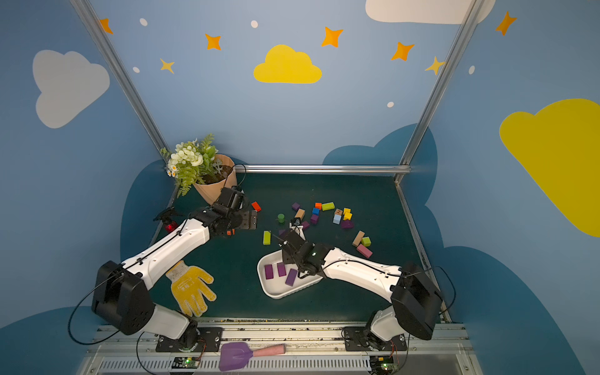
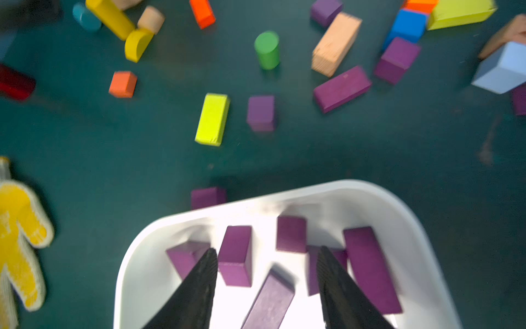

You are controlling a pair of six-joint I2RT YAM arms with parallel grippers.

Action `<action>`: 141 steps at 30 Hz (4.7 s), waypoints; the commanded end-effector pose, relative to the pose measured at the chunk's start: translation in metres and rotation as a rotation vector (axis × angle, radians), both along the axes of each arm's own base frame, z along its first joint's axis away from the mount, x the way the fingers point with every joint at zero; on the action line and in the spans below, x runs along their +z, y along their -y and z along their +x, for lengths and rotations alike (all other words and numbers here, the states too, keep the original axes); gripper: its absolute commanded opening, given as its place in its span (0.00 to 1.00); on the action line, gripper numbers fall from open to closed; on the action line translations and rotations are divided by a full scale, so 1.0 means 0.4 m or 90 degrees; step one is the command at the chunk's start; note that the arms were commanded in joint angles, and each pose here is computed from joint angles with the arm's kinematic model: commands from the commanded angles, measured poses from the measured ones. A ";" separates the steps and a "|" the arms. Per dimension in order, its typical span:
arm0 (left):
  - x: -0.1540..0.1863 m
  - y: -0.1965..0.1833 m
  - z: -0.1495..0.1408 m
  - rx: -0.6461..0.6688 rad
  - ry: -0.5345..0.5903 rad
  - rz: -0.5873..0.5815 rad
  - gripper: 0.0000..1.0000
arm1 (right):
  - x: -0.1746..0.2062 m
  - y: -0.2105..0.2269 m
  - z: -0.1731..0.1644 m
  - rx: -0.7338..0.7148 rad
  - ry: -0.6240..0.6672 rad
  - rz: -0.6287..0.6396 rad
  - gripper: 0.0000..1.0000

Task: Pick purple bricks into the storage bin
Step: Pick up the building block from the center of the board.

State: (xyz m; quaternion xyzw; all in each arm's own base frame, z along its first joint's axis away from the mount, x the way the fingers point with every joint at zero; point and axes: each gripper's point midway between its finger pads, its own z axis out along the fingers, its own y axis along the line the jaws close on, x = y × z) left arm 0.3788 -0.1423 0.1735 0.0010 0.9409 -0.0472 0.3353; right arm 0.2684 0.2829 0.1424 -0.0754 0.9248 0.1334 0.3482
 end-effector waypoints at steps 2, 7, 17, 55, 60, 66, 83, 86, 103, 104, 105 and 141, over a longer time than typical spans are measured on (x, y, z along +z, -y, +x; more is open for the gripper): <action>0.025 0.019 -0.005 -0.018 -0.002 -0.030 1.00 | 0.058 0.059 0.055 -0.030 0.010 0.029 0.58; 0.030 0.051 -0.013 -0.041 -0.010 -0.071 1.00 | 0.075 0.156 0.158 -0.109 -0.006 0.064 0.58; 0.043 0.104 -0.040 -0.078 -0.016 -0.101 1.00 | 0.046 0.337 0.377 -0.324 -0.045 0.176 0.56; 0.027 0.247 -0.129 -0.196 -0.051 -0.106 1.00 | -0.139 0.561 0.486 -0.392 -0.159 0.020 0.36; 0.028 0.248 -0.131 -0.198 -0.051 -0.106 1.00 | -0.158 0.561 0.472 -0.391 -0.178 0.009 0.33; 0.028 0.249 -0.130 -0.199 -0.051 -0.106 1.00 | -0.166 0.558 0.463 -0.387 -0.184 0.004 0.29; 0.026 0.251 -0.130 -0.199 -0.052 -0.107 1.00 | -0.197 0.545 0.458 -0.365 -0.211 -0.003 0.27; 0.025 0.251 -0.130 -0.199 -0.054 -0.108 1.00 | -0.203 0.542 0.457 -0.360 -0.216 -0.007 0.26; 0.014 0.241 -0.116 -0.188 -0.058 -0.105 1.00 | -0.257 0.547 0.470 -0.346 -0.256 -0.045 0.25; 0.012 0.239 -0.115 -0.185 -0.060 -0.107 1.00 | -0.262 0.546 0.471 -0.345 -0.261 -0.047 0.25; 0.014 0.238 -0.113 -0.184 -0.061 -0.110 1.00 | -0.266 0.545 0.472 -0.343 -0.263 -0.047 0.25; 0.049 0.215 -0.110 -0.172 -0.029 -0.110 1.00 | -0.191 0.427 0.191 -0.253 -0.306 -0.079 0.23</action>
